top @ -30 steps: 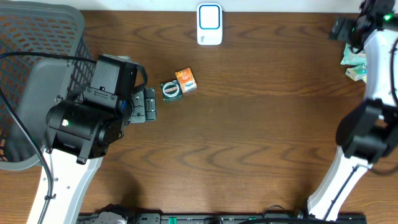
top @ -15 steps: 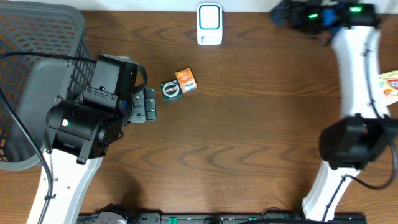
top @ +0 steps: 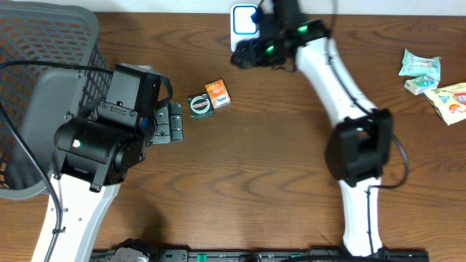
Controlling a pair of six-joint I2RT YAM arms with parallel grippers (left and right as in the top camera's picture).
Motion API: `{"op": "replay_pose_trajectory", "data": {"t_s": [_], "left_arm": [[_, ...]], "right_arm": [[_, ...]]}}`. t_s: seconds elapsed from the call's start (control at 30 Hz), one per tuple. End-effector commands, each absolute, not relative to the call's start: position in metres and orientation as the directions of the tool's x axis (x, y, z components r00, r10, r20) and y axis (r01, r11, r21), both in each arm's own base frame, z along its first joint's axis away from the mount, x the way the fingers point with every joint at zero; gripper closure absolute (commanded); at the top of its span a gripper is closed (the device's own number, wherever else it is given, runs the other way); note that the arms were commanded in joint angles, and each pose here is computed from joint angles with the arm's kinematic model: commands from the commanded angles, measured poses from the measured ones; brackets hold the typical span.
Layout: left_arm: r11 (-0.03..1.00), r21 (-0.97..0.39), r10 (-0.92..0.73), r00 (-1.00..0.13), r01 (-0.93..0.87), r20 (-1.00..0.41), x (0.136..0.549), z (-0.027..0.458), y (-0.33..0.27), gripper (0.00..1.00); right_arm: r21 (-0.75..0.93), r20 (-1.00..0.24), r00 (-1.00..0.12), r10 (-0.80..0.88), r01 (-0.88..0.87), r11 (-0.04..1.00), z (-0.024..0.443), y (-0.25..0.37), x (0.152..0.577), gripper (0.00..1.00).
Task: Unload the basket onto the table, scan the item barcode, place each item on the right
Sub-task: 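Move the right gripper left and grasp the small orange pack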
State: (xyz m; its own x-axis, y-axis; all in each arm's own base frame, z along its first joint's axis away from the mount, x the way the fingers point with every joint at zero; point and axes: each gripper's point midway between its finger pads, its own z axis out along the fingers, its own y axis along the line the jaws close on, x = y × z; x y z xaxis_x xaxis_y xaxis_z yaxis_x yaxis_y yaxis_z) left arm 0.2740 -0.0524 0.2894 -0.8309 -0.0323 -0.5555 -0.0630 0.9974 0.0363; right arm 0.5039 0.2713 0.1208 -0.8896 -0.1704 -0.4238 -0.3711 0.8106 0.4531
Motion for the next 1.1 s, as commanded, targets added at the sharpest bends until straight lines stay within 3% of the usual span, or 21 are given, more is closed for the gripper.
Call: {"op": "replay_pose_trajectory", "data": {"t_s": [0.0,0.17,0.23,0.33,0.6,0.83,1.07], "left_arm": [[0.996,0.055,-0.027,-0.828,-0.069,-0.56,0.276,0.291,-0.049,0.02],[0.996,0.055,-0.027,-0.828,-0.069,-0.56,0.276,0.291,-0.049,0.02],[0.996,0.054,-0.027,-0.828,-0.069,-0.56,0.276,0.291,-0.049,0.02],[0.996,0.055,-0.027,-0.828,-0.069,-0.56,0.276,0.291,-0.049,0.02],[0.996,0.054,-0.027,-0.828,-0.069,-0.56,0.276,0.291,-0.049,0.02],[0.996,0.054,-0.027,-0.828,-0.069,-0.56,0.276,0.291,-0.049,0.02],[0.996,0.054,-0.027,-0.828,-0.069,-0.56,0.276,0.291,-0.049,0.02]], "right_arm": [[0.438,-0.358,-0.906,-0.225,-0.376,0.817,0.073,0.293,0.492,0.14],[0.452,-0.312,-0.91,-0.271,-0.393,0.801,0.046,0.315,0.476,0.16],[0.458,-0.305,-0.909,-0.285,-0.402,0.793,0.043,0.322,0.471,0.21],[0.454,-0.299,-0.907,-0.297,-0.409,0.792,0.041,0.327,0.466,0.38],[0.409,-0.292,-0.908,-0.301,-0.403,0.819,0.029,0.328,0.465,0.41],[0.396,-0.274,-0.913,-0.303,-0.394,0.83,0.02,0.325,0.464,0.59],[0.365,-0.276,-0.909,-0.313,-0.4,0.841,0.016,0.326,0.462,0.58]]}}
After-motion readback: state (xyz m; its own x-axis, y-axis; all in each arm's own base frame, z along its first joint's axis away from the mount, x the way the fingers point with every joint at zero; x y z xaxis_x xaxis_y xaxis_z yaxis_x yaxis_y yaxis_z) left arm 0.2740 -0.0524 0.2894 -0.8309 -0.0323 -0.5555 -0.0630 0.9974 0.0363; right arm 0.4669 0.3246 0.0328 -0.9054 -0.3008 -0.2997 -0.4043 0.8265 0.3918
